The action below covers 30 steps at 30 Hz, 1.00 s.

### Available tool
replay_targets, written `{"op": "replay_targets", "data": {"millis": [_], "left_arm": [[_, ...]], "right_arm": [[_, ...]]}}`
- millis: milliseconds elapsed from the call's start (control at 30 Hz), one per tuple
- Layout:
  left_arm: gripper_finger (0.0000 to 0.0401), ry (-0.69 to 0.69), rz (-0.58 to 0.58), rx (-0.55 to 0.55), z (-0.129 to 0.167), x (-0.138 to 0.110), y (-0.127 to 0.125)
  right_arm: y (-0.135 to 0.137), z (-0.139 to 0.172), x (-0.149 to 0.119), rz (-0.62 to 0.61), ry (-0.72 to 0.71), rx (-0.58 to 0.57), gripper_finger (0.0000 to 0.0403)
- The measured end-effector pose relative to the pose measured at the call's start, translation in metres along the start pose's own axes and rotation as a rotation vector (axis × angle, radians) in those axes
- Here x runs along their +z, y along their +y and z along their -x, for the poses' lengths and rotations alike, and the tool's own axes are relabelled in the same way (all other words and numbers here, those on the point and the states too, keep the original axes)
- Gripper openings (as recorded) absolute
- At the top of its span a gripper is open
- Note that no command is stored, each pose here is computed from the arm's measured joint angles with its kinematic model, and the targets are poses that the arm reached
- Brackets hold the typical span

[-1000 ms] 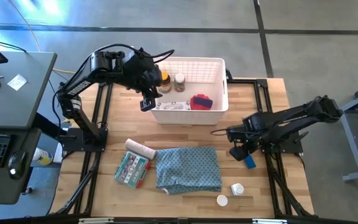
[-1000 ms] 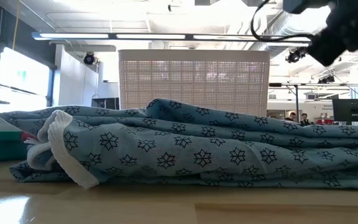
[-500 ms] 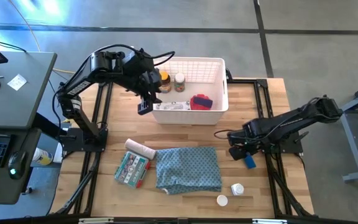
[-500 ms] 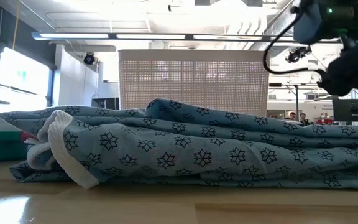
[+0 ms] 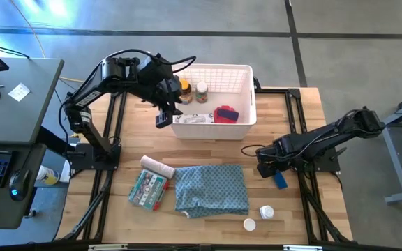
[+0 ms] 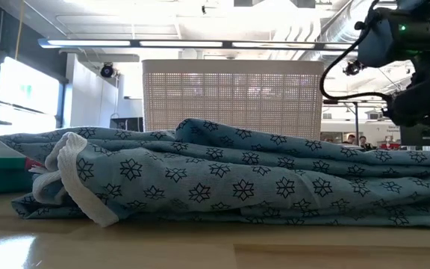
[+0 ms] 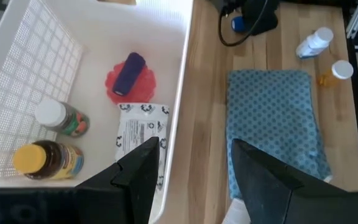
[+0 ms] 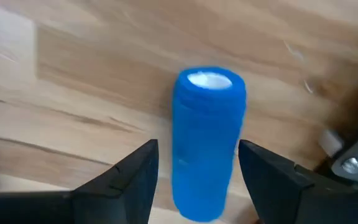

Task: Pick & place medical supplies in basket/bin
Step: Put the blue bandage into the white bin

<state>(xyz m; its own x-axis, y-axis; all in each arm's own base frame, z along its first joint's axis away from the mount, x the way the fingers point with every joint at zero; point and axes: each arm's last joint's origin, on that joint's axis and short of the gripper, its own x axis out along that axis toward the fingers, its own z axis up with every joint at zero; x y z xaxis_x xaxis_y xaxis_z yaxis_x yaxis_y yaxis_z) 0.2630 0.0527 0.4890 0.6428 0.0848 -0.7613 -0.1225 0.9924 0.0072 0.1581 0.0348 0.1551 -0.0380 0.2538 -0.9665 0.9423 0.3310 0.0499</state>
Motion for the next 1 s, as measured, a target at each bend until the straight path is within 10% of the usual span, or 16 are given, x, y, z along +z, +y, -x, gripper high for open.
{"op": "replay_targets", "data": {"millis": [1000], "left_arm": [[0.0234,-0.176,0.197,0.05,0.002,0.017,0.003]], "right_arm": [[0.007,-0.012,0.002,0.144,0.029,0.163,0.0095]]}}
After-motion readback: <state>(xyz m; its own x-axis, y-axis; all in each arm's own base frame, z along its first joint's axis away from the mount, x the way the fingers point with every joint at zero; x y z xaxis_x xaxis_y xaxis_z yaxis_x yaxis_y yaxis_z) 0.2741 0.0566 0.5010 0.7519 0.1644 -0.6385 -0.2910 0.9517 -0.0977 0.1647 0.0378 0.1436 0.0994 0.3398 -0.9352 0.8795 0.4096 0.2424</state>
